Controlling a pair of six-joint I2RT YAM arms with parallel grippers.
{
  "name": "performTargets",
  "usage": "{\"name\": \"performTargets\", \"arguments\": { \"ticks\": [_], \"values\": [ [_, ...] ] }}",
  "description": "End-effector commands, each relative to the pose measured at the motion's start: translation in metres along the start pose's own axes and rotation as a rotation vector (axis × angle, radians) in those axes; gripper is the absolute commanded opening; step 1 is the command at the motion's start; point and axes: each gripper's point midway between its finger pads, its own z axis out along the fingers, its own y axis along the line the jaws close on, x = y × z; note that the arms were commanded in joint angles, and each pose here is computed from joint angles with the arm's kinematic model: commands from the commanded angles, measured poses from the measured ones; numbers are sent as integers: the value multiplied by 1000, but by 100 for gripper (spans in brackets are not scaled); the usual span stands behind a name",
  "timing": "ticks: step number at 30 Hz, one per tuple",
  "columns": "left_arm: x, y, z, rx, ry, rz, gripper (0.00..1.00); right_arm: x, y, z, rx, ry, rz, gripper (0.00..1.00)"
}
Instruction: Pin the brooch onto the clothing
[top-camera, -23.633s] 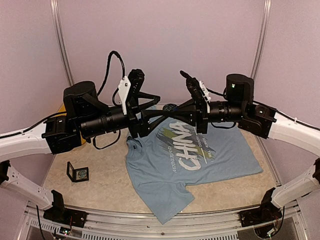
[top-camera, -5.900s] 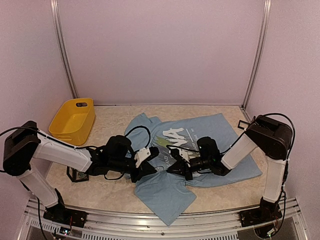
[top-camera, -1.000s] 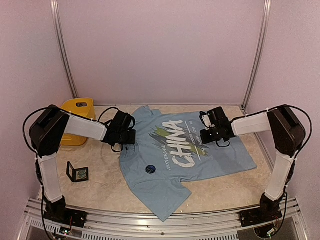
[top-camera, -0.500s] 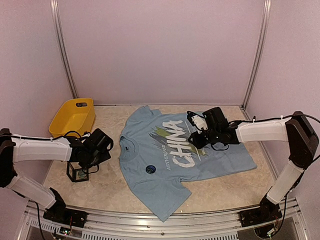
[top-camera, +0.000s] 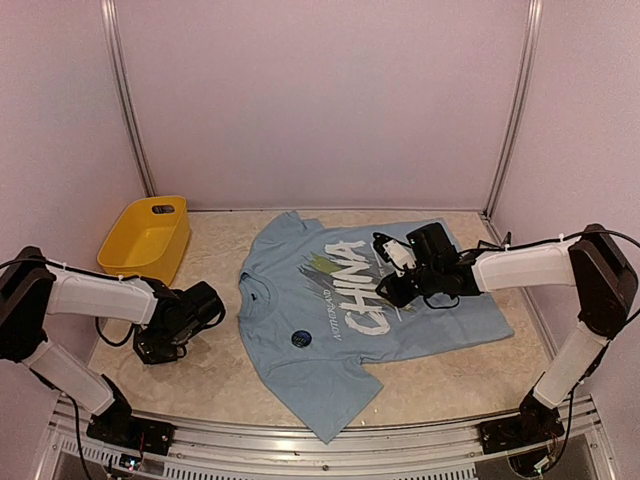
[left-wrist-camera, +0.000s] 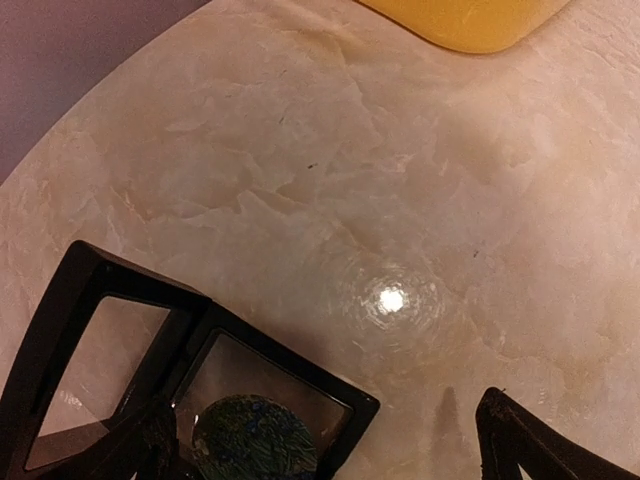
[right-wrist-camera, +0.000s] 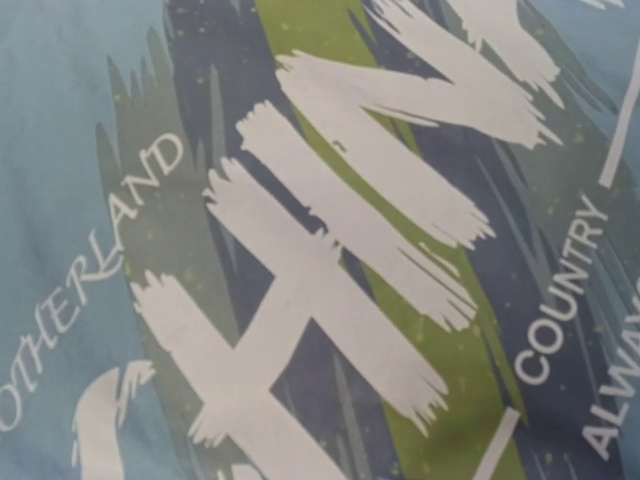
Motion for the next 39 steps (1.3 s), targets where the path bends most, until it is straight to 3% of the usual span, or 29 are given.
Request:
{"name": "performTargets", "arguments": {
  "ticks": [1,9,15,24,29,39],
  "values": [
    [-5,11,10,-36,-30,-17,99,-12,8,-7,-24,-49,-24,31],
    [6,9,13,-5,27,-18,99,-9,10,-4,-35,-38,-34,32],
    [21,2,14,23,78,15,88,-9,8,-2,-25,-28,-33,32],
    [37,-35,8,99,88,128,75,-10,7,-2,-23,-29,-36,32],
    [43,-58,9,132,63,214,73,-11,7,-4,-21,-31,-43,32],
    [48,-114,-15,348,35,387,71,-9,9,-2,-30,-20,-45,32]
  ]
}}
